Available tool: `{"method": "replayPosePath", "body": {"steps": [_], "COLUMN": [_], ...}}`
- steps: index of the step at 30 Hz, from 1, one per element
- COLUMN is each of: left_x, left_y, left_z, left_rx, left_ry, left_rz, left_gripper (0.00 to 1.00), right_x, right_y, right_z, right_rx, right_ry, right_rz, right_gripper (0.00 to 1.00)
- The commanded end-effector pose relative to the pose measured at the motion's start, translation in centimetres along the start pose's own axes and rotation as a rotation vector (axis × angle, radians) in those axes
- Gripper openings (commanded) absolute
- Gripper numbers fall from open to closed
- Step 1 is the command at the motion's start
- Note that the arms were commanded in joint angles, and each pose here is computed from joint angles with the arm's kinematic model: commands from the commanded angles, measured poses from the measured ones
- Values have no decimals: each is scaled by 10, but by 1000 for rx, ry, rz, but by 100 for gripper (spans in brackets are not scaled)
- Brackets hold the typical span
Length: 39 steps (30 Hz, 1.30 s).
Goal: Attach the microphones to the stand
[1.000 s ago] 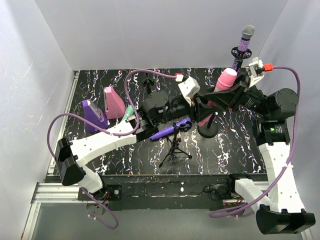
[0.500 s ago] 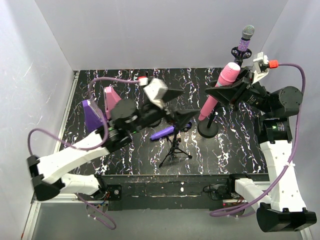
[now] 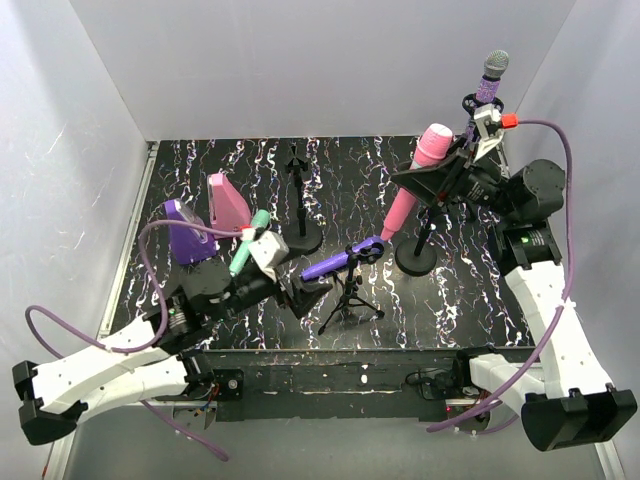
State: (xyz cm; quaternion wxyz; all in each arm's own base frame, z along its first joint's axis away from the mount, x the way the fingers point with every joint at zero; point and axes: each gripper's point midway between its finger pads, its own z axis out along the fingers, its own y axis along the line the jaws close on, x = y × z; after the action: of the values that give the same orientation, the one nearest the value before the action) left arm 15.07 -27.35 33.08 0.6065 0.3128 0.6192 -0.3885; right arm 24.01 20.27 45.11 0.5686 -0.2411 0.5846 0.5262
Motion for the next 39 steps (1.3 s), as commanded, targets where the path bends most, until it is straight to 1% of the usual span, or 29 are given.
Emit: {"method": "replayPosePath", "body": {"steps": [1, 7, 11, 17, 24, 28, 30, 32, 34, 36, 38, 39], "left_x": [42, 79, 89, 96, 106, 105, 106, 106, 106, 108, 108, 109], "left_y": [5, 10, 14, 19, 12, 8, 9, 9, 8, 7, 6, 6], "left_z": [2, 20, 34, 43, 63, 73, 77, 81, 84, 86, 87, 88], "left_rx": [-9, -29, -50, -75, -53, -43, -46, -45, -42, -37, -29, -28], "left_ry": [84, 167, 174, 132, 135, 113, 114, 116, 121, 128, 129, 132], "left_rz": [4, 15, 13, -12, -76, -99, -99, -97, -91, -90, -87, -90], "left_gripper": [98, 98, 98, 98, 88, 79, 76, 70, 58, 43, 31, 29], "right_x": [-4, 14, 28, 41, 56, 65, 70, 75, 80, 86, 93, 96], "right_y": [-3, -9, -15, -15, -16, -8, -3, 3, 7, 10, 11, 10], "right_z": [6, 10, 10, 8, 6, 2, -1, -3, -6, -8, -10, -11], "right_rx": [-4, -8, -4, -11, -30, -67, -96, -130, -153, -175, -188, -188], "right_ry": [-27, 3, 27, 53, 82, 105, 120, 135, 152, 173, 197, 211], "right_rz": [-48, -27, -19, -22, -35, -48, -60, -75, -90, -99, -97, -90], "right_gripper": [1, 1, 1, 1, 1, 1, 1, 1, 1, 1, 1, 1]}}
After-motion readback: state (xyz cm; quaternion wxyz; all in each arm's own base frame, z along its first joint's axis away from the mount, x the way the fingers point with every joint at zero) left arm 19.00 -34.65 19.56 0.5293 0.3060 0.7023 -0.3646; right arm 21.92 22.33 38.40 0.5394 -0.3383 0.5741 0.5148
